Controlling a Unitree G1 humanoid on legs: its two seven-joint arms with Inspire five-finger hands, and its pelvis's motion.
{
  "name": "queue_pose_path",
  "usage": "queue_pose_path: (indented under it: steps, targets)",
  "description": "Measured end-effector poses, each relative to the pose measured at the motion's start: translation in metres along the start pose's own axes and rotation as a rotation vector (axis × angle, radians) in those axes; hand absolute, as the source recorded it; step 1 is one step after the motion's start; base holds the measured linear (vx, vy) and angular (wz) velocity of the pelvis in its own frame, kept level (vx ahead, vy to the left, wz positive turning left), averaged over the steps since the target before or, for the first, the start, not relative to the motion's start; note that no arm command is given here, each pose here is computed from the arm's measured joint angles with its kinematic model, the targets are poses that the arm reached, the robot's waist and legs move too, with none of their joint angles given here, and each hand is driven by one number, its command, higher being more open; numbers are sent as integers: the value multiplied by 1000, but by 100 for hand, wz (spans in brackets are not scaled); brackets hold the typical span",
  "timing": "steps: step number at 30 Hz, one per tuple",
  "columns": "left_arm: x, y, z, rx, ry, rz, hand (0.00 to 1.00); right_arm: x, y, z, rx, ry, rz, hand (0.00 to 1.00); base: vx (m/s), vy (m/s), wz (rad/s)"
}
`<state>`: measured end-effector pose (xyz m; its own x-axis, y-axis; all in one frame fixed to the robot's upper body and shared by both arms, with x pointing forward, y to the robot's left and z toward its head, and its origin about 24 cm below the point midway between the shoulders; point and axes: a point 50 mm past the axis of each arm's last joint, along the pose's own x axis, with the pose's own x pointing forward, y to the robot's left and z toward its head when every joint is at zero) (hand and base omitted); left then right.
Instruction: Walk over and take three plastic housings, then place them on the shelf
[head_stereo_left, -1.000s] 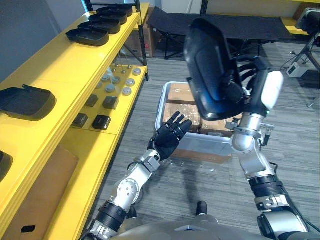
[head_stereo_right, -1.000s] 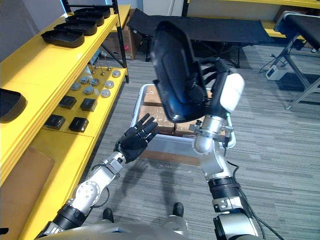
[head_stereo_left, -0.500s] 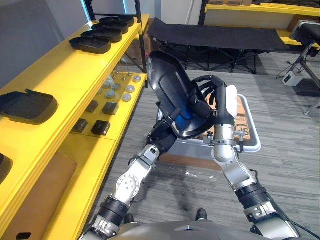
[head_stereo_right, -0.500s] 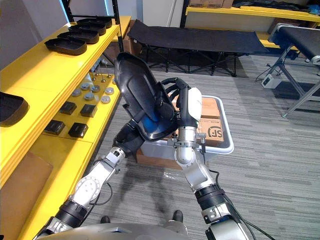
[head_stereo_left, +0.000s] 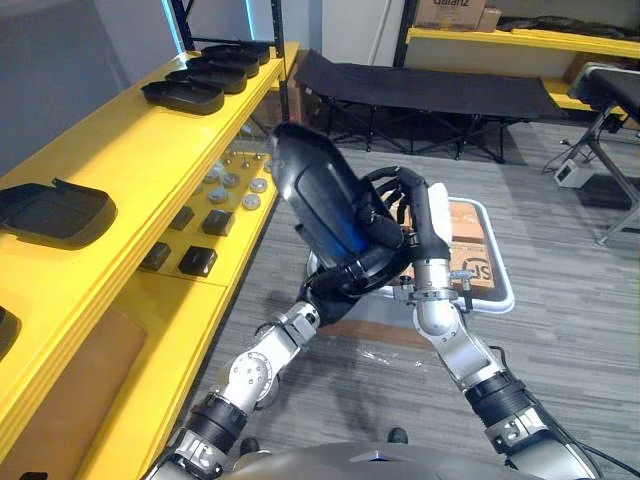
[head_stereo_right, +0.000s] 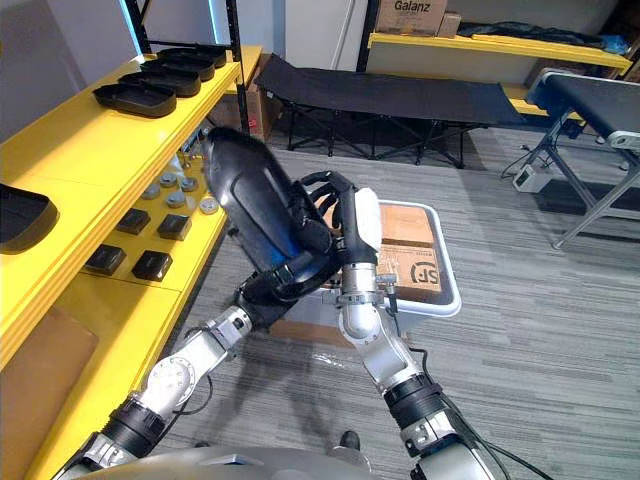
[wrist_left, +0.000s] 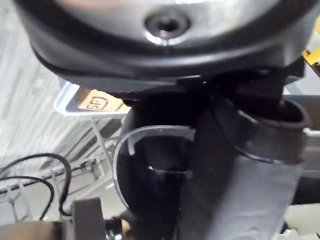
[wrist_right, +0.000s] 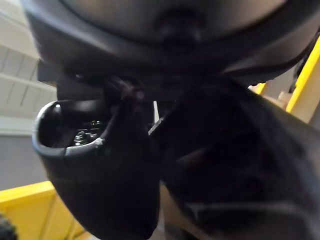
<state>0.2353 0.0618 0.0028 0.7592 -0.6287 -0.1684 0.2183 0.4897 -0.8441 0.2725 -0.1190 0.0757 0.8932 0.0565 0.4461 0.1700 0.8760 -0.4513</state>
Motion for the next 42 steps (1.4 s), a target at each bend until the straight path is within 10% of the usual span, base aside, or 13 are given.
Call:
queue_pose_path:
  steps: [22, 23, 42]
  targets:
    - [2, 6, -7, 12, -51, 118, 0, -3, 14, 6, 50, -1, 45, 0, 0, 0, 0]
    - [2, 6, -6, 18, -60, 119, 0, -3, 14, 7, 57, 0, 38, 100, 0, 0, 0]
    - [-23, -4, 70, 663, -615, 516, 0, -33, 28, 1, 199, 151, -6, 100, 0, 1, -1]
